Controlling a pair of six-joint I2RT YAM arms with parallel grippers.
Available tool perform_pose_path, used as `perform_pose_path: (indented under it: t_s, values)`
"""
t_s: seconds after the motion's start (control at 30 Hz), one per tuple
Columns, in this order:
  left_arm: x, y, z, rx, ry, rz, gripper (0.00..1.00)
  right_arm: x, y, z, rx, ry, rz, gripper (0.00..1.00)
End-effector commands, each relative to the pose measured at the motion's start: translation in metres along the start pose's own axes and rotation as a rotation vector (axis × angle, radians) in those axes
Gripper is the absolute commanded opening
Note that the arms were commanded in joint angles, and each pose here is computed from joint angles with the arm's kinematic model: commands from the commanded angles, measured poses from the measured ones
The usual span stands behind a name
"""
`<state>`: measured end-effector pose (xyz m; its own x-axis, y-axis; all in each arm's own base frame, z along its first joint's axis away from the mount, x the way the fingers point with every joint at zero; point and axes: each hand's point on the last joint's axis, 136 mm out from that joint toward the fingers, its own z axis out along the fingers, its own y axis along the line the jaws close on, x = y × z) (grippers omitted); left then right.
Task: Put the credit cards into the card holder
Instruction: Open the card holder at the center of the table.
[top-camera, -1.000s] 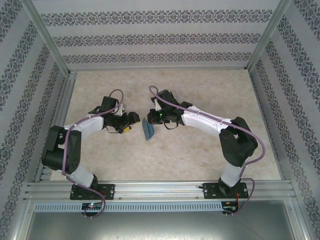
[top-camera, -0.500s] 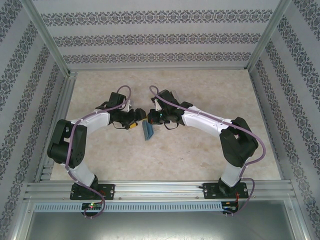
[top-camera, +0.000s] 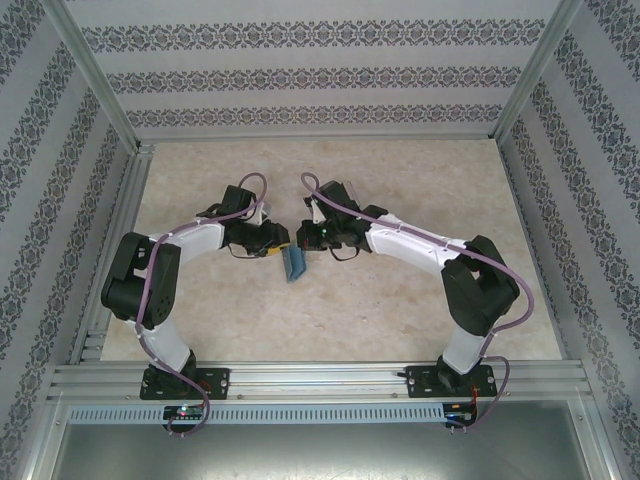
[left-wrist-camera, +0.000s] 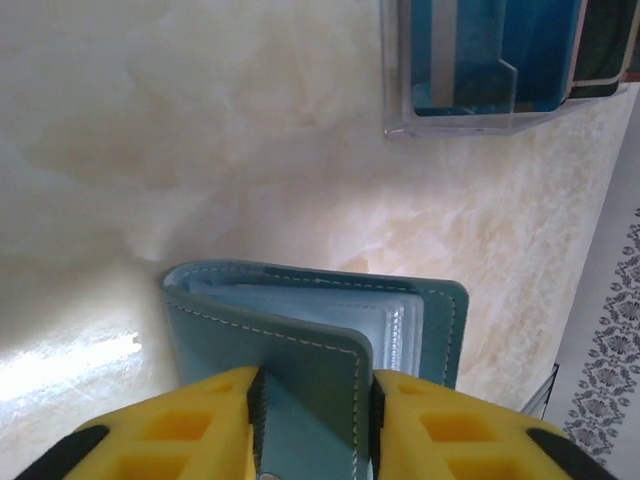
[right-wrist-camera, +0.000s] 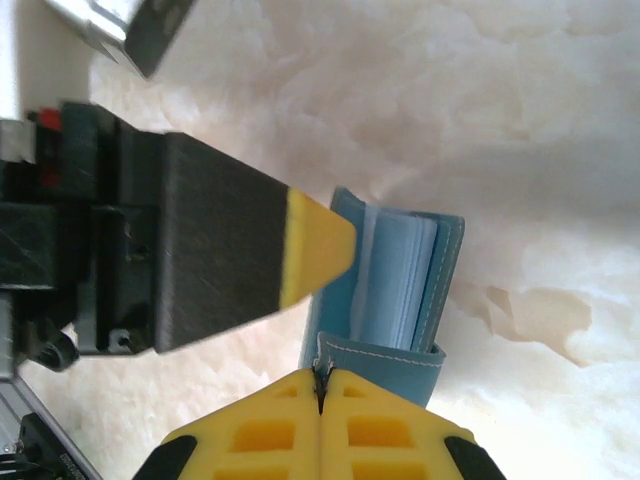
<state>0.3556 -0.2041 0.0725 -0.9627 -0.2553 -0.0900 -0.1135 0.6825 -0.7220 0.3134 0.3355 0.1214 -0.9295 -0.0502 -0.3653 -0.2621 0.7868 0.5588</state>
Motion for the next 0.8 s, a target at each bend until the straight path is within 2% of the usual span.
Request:
perform_pose_path:
  t_s: [0.0,0.3,0.57,0.77]
  values:
    - [0.003,-0.003,-0.004,-0.027,0.004,0.043,0.17,0.003,-0.009,-0.011,0.011,-0.017,0.031,0.03]
    - [0.004,-0.004,-0.009,-0.041,-0.008,0.08,0.0,0.036,-0.051,-0.016,0.077,0.0,0.097,0.03]
    - [0.005,-0.011,-0.017,-0.016,-0.029,0.123,0.0,0.06,-0.094,-0.014,0.183,-0.005,0.139,0.03]
    - [0.009,-0.014,-0.02,0.02,-0.033,0.132,0.0,0.06,-0.111,-0.011,0.207,-0.031,0.174,0.05]
